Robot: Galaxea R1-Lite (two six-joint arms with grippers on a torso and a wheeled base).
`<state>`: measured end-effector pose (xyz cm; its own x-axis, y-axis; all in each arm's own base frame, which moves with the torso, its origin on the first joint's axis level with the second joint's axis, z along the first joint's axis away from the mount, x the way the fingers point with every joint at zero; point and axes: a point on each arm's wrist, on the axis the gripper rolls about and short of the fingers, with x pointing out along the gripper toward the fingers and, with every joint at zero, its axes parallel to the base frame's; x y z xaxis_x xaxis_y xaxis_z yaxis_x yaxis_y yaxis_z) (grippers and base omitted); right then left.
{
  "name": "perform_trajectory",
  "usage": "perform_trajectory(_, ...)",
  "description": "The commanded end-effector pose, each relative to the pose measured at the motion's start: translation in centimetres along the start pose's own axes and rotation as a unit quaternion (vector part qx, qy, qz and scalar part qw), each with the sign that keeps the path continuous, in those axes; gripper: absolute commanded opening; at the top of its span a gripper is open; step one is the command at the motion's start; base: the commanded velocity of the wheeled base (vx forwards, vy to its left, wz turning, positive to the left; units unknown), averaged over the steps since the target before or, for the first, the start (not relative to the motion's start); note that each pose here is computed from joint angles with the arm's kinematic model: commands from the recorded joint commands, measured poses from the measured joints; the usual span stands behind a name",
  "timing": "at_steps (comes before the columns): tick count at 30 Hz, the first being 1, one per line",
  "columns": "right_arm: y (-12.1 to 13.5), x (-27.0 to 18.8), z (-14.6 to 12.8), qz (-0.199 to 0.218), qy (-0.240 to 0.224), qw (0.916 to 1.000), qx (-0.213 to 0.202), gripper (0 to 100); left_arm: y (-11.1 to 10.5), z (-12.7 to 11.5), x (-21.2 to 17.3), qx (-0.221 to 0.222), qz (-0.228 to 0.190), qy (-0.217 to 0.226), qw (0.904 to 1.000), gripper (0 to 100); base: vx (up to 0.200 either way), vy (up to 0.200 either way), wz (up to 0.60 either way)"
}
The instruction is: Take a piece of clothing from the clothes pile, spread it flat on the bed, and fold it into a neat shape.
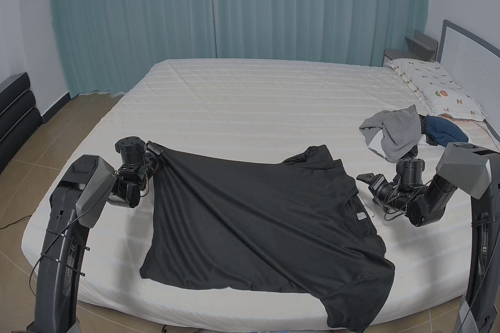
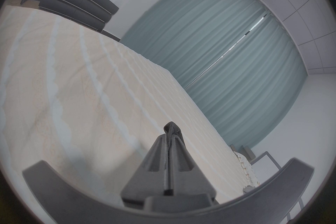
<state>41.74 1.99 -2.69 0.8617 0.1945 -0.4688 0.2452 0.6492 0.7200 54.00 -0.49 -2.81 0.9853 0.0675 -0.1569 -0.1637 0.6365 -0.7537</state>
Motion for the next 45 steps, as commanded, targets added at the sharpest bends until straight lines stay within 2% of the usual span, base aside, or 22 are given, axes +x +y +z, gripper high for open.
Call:
perform_trajectory(1,0.3,0.1,-0.5,0.002,0.005,1.0,-0.002,100,0.1,0.1,0.0,-0.001,0.002,-0.001,1.0,0,0.0,0.0,0.0)
perform_trajectory(9,0.5,0.0,-0.5,0.004,0.005,1.0,-0.003,100,-0.1,-0.1,-0.2,0.001,0.004,0.005,1.0,0,0.0,0.0,0.0)
perform_trajectory(10,0.6,0.0,-0.5,0.004,0.004,1.0,-0.003,100,0.0,-0.3,-0.2,0.001,0.011,0.012,0.9999,100,0.0,0.0,0.0)
perform_trajectory(19,1.3,-0.8,-0.3,0.011,0.001,0.9999,-0.006,100,0.1,-0.5,-0.7,0.003,0.029,0.028,0.9992,100,0.0,0.0,0.0)
perform_trajectory(23,1.6,-1.1,0.0,0.014,-0.002,0.9999,-0.007,100,-0.6,0.7,-2.8,0.001,0.044,0.039,0.9983,100,0.0,0.0,0.0)
perform_trajectory(27,1.8,-1.6,0.1,0.014,-0.003,0.9999,-0.007,100,-1.8,2.2,-5.1,0.002,0.034,0.045,0.9984,100,0.0,0.0,0.0)
perform_trajectory(29,1.9,-1.7,0.1,0.014,-0.003,0.9999,-0.007,100,-2.2,3.3,-6.4,0.0,0.028,0.058,0.9979,100,0.0,0.0,0.0)
perform_trajectory(31,2.2,-2.1,0.3,0.019,-0.007,0.9998,-0.008,100,-2.4,4.2,-8.1,-0.005,0.014,0.093,0.9956,100,0.0,0.0,0.0)
perform_trajectory(36,2.7,-2.9,0.6,0.023,-0.009,0.9997,-0.008,100,-2.9,5.4,-10.2,-0.012,0.003,0.121,0.9926,100,0.0,0.0,0.0)
perform_trajectory(40,3.3,-3.7,0.9,0.028,-0.014,0.9994,-0.01,100,-2.8,4.9,-12.6,-0.015,0.007,0.159,0.9872,100,0.0,0.0,0.0)
perform_trajectory(44,4.4,-4.3,1.1,0.037,-0.014,0.9991,-0.016,100,-2.5,4.5,-14.6,-0.018,0.021,0.18,0.9833,100,0.0,0.0,0.0)
perform_trajectory(45,5.0,-4.5,0.6,0.04,-0.006,0.999,-0.02,100,-2.3,4.1,-16.1,-0.02,0.033,0.193,0.9804,100,0.0,0.0,0.0)
